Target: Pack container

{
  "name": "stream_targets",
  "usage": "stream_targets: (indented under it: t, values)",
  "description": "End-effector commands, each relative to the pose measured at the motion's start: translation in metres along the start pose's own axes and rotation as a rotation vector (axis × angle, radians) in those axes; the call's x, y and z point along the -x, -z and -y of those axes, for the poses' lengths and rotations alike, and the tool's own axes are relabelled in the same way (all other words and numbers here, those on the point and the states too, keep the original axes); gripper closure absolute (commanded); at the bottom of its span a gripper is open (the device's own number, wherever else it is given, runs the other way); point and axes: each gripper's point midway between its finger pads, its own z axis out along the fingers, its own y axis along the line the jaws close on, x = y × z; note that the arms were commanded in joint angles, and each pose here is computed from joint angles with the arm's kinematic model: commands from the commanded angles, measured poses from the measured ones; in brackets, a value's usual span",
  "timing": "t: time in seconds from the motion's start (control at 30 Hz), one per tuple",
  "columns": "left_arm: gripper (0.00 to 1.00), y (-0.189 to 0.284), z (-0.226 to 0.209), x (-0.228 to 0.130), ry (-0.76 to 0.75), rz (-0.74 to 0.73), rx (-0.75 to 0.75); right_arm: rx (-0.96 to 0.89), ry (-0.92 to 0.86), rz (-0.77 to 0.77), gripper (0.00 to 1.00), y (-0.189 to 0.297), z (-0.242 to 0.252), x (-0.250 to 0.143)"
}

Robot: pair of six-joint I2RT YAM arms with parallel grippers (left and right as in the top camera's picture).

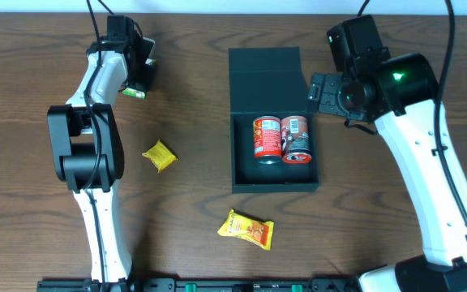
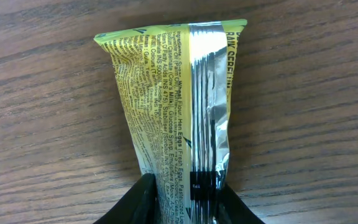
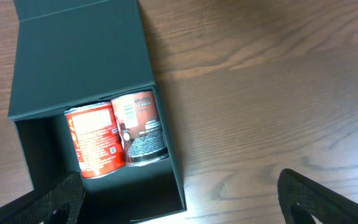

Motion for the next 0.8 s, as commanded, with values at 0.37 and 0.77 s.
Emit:
stream_targets:
  t: [0.37, 0.77]
  values:
    - [0.76, 0.019, -0.008, 0.016, 0.029, 0.032, 0.022, -0.018, 0.003, 0.009, 0.01, -0.001, 0.004, 0.003]
    - [0.83, 0.037, -0.009, 0.020, 0.066, 0.046, 0.025, -0.019, 0.003, 0.009, 0.01, -0.001, 0.004, 0.003]
